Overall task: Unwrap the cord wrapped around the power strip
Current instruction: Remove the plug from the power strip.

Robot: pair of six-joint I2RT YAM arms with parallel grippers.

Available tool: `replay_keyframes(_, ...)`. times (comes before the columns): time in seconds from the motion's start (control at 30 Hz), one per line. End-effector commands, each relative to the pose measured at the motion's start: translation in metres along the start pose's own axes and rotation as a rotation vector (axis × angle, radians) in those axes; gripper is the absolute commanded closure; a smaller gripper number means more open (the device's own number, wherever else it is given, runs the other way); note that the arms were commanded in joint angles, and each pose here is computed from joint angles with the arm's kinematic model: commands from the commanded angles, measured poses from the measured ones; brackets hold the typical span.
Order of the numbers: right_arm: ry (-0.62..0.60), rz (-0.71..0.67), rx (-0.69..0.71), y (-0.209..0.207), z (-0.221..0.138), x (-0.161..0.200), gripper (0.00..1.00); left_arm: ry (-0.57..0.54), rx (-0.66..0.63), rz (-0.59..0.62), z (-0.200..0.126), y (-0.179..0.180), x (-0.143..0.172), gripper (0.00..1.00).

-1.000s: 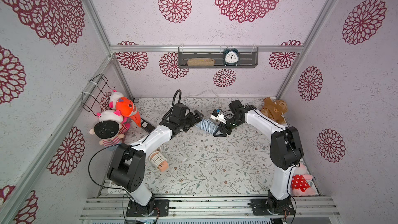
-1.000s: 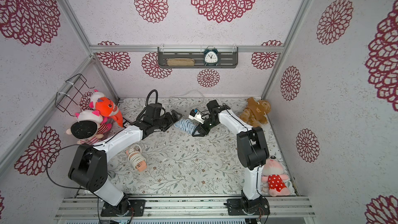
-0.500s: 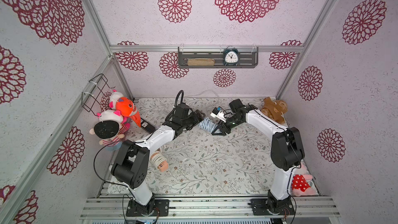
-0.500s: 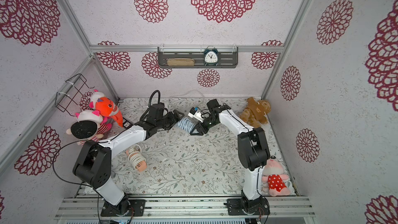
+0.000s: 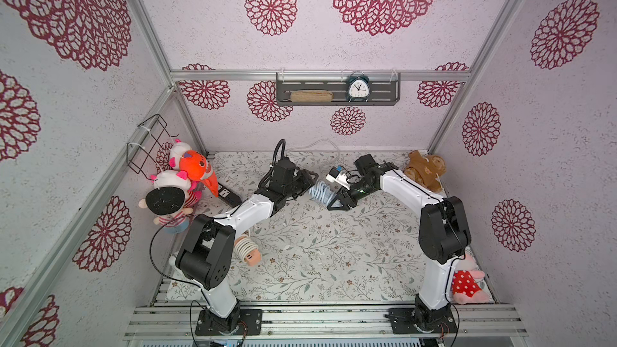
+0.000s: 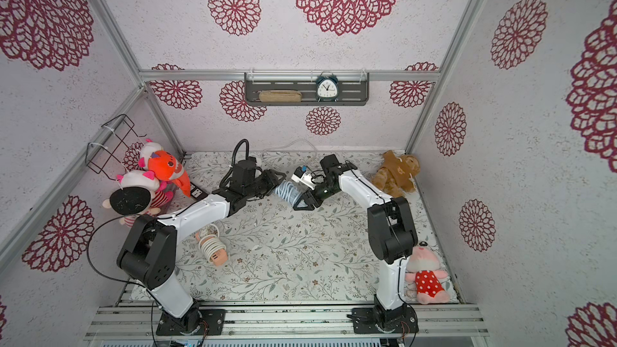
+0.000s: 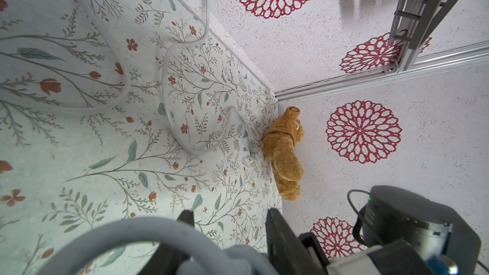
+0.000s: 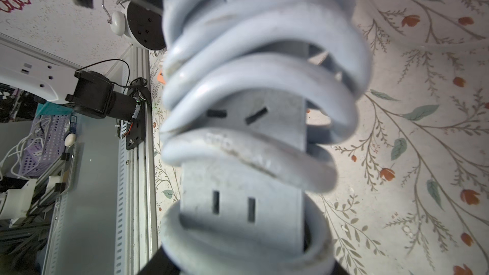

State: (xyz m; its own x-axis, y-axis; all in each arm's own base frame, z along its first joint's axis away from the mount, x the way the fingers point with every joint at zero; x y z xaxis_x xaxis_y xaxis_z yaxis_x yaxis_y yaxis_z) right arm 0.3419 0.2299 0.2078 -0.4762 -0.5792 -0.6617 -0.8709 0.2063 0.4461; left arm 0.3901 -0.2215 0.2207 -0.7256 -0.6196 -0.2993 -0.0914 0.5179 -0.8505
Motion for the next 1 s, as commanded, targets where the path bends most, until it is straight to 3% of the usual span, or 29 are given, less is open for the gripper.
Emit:
replay_keyframes(0.0, -0.075, -0.078, 0.046, 0.006, -0.012, -0.03, 0.36, -0.038, -0.046, -0.006, -0.002, 0.004, 0.0, 0.67)
replay_keyframes(0.07, -0.067, -0.026, 0.119, -0.002, -0.018, -0.031, 0.19, -0.063, -0.067, -0.006, -0.003, 0.007, -0.002, 0.72)
replay_keyframes(0.17, -0.091, 0.026, 0.19, 0.0, -0.035, -0.035, 0.06, -0.089, -0.115, 0.026, -0.004, 0.008, -0.006, 0.77)
replay_keyframes(0.23, -0.112, 0.036, 0.228, 0.007, -0.047, -0.036, 0.04, -0.089, -0.153, 0.079, -0.004, 0.008, -0.01, 0.82)
replay_keyframes(0.3, -0.105, 0.023, 0.27, 0.018, -0.058, -0.032, 0.05, -0.008, -0.163, 0.139, 0.001, 0.008, -0.016, 0.9)
replay_keyframes(0.43, -0.049, -0.111, 0.354, 0.034, -0.07, -0.006, 0.1, 0.192, -0.033, 0.137, 0.007, 0.009, -0.037, 1.0)
replay_keyframes(0.53, -0.061, -0.167, 0.389, 0.037, -0.076, -0.002, 0.18, 0.27, -0.043, 0.219, 0.002, 0.003, -0.05, 1.0)
replay_keyframes(0.63, -0.089, -0.233, 0.34, 0.044, -0.067, -0.011, 0.31, 0.379, 0.011, 0.25, -0.001, -0.004, -0.059, 1.0)
replay_keyframes(0.97, -0.084, -0.633, 0.461, 0.05, -0.019, -0.01, 0.3, 0.607, -0.017, 0.325, 0.005, 0.0, -0.055, 1.0)
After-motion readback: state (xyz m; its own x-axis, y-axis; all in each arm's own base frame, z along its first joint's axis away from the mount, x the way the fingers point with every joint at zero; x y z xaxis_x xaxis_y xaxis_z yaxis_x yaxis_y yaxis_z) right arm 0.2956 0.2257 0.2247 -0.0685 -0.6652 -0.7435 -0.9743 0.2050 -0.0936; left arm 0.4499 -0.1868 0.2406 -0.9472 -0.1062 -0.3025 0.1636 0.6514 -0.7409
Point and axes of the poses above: each gripper's point midway between its finger pads, its own z axis out along the fingers, its own y axis along the line the jaws close on, x = y × z, the point moved 8 cm from there along -z, back along the fingers, and after that the axes turned 5 degrees about -z, right-handed, at the moved point
